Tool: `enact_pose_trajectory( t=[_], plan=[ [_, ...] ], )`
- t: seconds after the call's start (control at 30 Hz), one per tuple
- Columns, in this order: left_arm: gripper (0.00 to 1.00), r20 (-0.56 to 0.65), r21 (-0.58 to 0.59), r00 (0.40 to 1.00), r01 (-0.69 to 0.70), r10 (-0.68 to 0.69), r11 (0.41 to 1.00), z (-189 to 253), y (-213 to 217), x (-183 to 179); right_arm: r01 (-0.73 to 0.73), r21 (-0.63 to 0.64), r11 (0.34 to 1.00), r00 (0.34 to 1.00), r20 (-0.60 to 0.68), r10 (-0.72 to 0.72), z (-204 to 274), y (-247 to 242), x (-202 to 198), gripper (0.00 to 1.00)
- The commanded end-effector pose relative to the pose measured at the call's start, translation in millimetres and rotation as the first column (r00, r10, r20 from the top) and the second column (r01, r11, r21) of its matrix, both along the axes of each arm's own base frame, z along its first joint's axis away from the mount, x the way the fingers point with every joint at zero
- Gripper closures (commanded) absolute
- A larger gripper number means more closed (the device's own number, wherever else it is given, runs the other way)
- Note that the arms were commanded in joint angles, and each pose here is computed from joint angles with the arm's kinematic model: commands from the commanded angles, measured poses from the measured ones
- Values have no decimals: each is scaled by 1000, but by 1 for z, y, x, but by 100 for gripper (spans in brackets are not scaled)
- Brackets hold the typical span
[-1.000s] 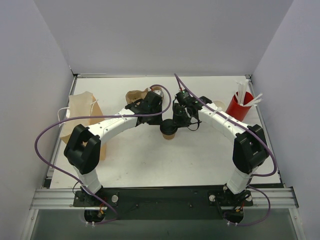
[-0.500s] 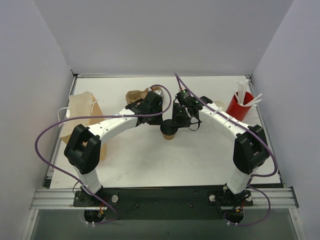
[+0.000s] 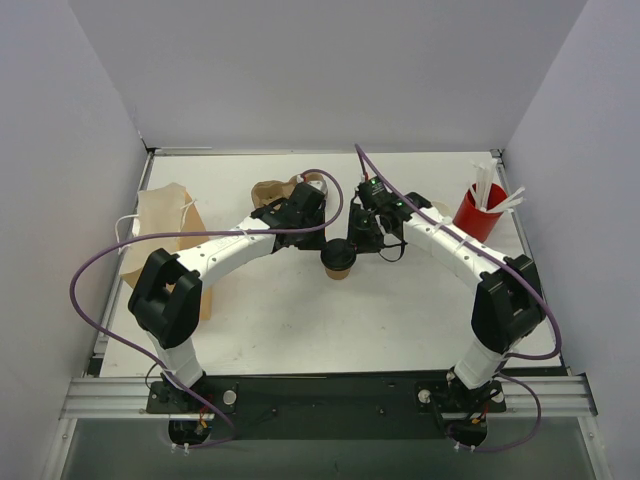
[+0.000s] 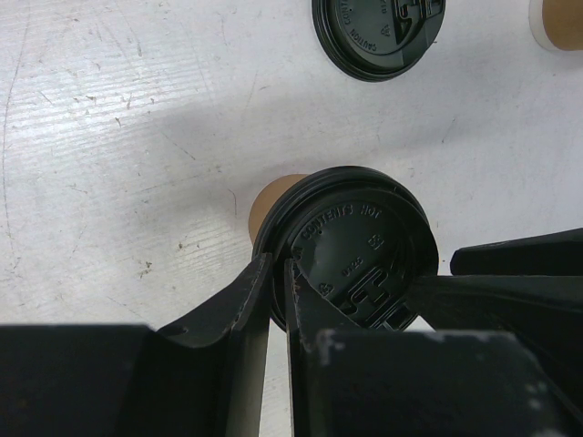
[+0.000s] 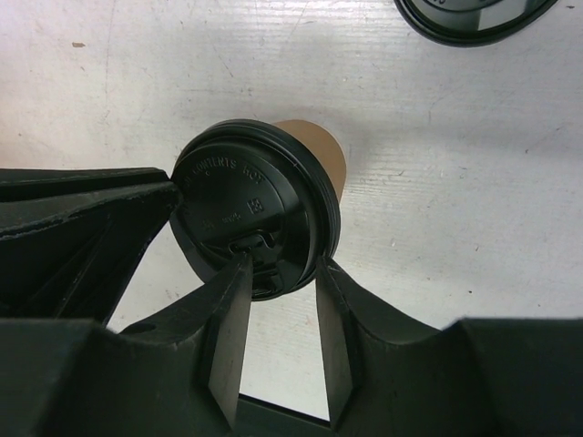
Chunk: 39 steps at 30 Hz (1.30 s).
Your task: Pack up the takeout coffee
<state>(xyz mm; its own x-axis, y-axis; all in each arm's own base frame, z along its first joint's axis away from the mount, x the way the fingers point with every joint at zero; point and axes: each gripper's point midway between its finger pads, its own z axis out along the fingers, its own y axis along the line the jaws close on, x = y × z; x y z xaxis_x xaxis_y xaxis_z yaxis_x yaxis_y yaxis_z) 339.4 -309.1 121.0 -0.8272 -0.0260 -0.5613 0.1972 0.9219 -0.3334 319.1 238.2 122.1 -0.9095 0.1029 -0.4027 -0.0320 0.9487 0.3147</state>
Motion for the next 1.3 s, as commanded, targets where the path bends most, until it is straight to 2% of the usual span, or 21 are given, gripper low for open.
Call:
enact_pose_trajectory(
  t=[0.0,0.53,1.27],
  plan=[
    [79,36,-24,999,6,-5,1000,12,-10,8,16,10,1000,1000,-13,-16,0,-4,-5,71],
    [79,35,-22,999,6,-6,1000,12,-10,8,41,-6,999,999,-35,-42,-22,-6,-5,78],
    [79,28,-5,1000,7,-6,1000,6,-8,7,55,-37,998,995,-82,-57,-51,-15,-14,80]
  ],
)
